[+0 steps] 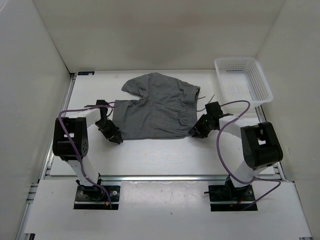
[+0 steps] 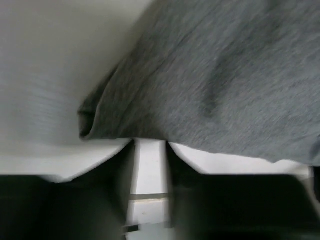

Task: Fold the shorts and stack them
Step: Flatten the shorts out

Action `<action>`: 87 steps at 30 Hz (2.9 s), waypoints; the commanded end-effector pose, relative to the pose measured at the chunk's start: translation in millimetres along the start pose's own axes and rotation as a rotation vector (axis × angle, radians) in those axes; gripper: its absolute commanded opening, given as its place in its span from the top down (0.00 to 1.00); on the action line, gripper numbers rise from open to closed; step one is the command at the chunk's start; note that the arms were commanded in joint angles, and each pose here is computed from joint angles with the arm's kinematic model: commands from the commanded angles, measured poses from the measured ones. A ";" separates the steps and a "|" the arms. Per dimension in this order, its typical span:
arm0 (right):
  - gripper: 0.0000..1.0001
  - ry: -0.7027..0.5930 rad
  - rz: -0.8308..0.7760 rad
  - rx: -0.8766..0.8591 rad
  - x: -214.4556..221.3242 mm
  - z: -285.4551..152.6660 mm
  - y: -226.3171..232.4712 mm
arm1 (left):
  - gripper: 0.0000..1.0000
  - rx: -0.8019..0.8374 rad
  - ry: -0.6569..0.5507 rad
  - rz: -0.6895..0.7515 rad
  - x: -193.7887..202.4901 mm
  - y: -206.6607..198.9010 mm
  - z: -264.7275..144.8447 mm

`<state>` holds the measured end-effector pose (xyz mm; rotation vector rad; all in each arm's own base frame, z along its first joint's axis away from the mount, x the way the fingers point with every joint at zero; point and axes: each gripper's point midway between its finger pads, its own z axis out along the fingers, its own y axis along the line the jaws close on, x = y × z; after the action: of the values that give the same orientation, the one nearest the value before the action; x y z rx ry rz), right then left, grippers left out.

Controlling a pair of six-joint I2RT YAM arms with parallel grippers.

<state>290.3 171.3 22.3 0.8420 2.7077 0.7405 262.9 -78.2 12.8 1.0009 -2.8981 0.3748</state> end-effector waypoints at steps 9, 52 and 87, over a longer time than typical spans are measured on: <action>1.00 -0.266 -0.180 0.081 -79.9 -40.0 46.7 | 0.90 0.101 -0.153 0.040 -47.8 -22.5 -35.5; 0.30 -0.212 0.112 0.028 -23.2 -47.2 -48.3 | 0.90 0.029 -0.086 0.129 14.4 -36.8 0.0; 0.03 -0.098 -0.042 0.230 -21.2 -102.3 -82.4 | 0.90 0.098 -0.145 0.203 31.1 -48.4 -49.4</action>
<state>215.8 47.9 43.4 0.8509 2.8701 0.2345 240.6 -119.9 47.8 0.7849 -3.0037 0.3895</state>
